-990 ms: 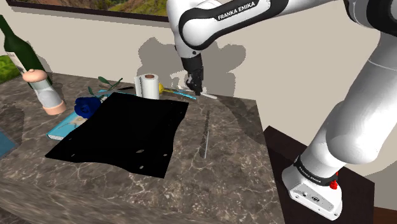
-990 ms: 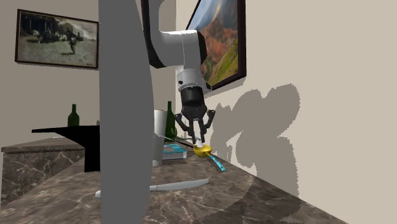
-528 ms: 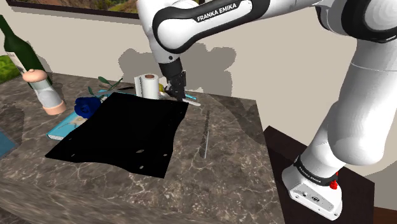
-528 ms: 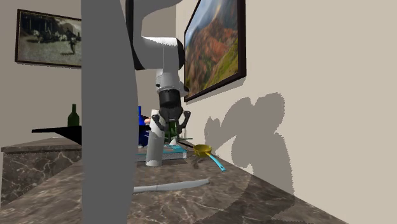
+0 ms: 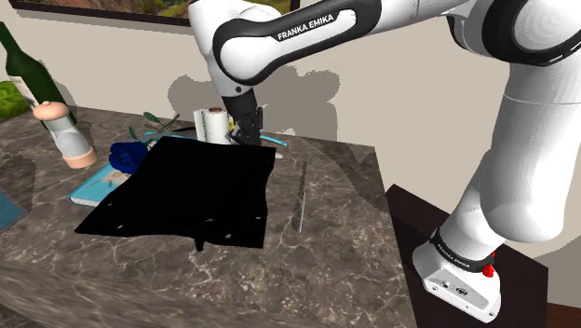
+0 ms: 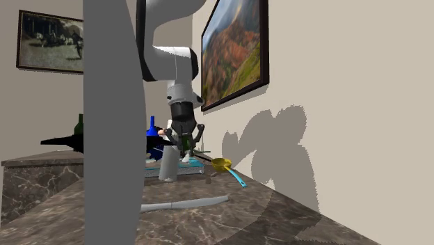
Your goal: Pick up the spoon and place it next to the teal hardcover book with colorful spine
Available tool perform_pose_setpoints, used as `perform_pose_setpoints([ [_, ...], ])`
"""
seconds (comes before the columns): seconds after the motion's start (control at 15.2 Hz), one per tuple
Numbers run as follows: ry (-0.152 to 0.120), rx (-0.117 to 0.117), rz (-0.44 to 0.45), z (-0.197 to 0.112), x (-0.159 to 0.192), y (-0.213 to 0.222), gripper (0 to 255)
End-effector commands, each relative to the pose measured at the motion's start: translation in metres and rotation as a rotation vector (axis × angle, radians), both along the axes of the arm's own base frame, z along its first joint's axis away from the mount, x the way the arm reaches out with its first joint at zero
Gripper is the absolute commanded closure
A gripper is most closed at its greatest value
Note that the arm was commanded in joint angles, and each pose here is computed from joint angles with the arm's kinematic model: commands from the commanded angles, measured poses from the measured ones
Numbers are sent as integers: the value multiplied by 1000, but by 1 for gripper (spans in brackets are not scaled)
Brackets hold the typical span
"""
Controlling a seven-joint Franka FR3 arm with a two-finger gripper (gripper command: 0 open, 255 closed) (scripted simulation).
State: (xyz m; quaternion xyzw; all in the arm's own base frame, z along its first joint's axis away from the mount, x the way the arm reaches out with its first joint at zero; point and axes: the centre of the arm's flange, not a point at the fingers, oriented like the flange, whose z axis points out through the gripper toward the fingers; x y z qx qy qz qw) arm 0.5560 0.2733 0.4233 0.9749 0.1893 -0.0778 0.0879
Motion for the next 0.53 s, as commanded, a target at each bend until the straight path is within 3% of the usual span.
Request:
perform_pose_setpoints([
  [0.0, 43, 5, 13, -31, -6, 12, 255],
  [0.46, 43, 5, 13, -68, -6, 12, 255],
])
